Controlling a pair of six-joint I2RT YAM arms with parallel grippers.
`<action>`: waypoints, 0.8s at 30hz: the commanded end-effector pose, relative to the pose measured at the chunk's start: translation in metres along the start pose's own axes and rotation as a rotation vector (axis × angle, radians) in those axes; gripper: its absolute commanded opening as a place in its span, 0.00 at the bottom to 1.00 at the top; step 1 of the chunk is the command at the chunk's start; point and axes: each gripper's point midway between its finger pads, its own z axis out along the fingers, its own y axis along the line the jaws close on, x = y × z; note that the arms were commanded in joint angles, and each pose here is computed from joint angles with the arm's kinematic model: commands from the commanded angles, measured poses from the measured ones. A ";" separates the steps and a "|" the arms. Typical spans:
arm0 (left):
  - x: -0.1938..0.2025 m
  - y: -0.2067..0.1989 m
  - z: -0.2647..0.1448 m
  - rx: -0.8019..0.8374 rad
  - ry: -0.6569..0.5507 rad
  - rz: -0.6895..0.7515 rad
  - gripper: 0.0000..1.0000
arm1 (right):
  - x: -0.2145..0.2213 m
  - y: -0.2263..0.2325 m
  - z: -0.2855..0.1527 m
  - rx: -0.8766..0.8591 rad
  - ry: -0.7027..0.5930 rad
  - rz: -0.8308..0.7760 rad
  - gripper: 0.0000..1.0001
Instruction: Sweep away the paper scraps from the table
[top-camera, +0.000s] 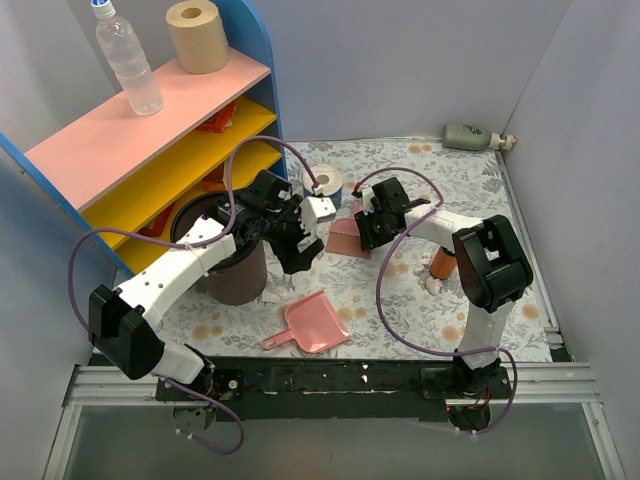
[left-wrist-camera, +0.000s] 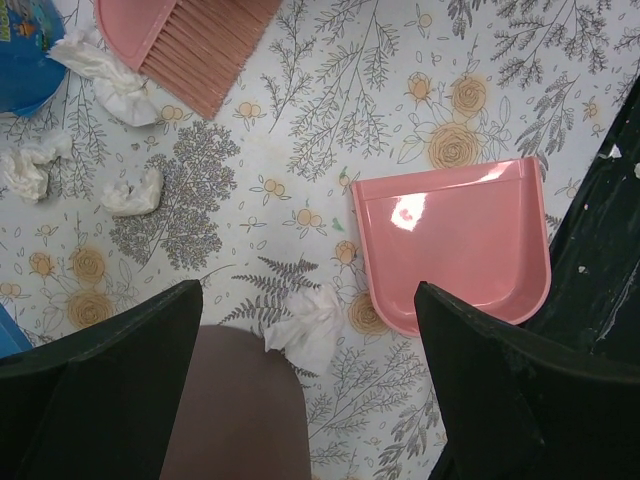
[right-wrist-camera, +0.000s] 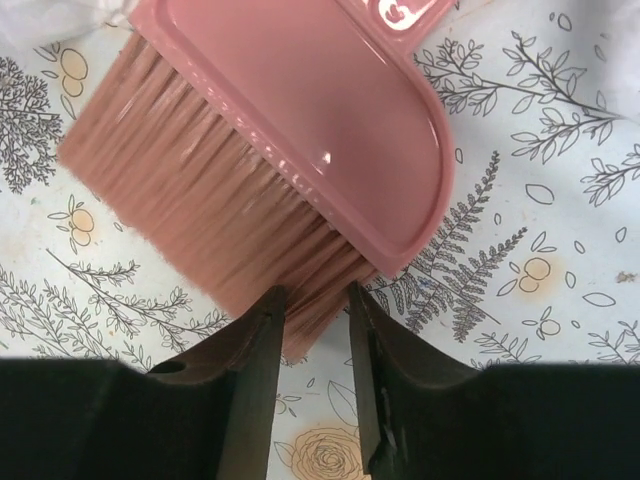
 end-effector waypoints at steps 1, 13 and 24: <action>-0.017 0.007 -0.005 -0.031 -0.046 0.022 0.89 | 0.012 0.001 0.004 0.003 0.008 0.014 0.33; -0.035 0.002 0.008 0.017 -0.120 -0.080 0.88 | -0.031 0.016 -0.067 -0.091 -0.169 0.054 0.01; -0.056 0.005 0.034 0.074 -0.175 -0.254 0.89 | -0.024 0.040 -0.110 -0.182 -0.290 -0.032 0.37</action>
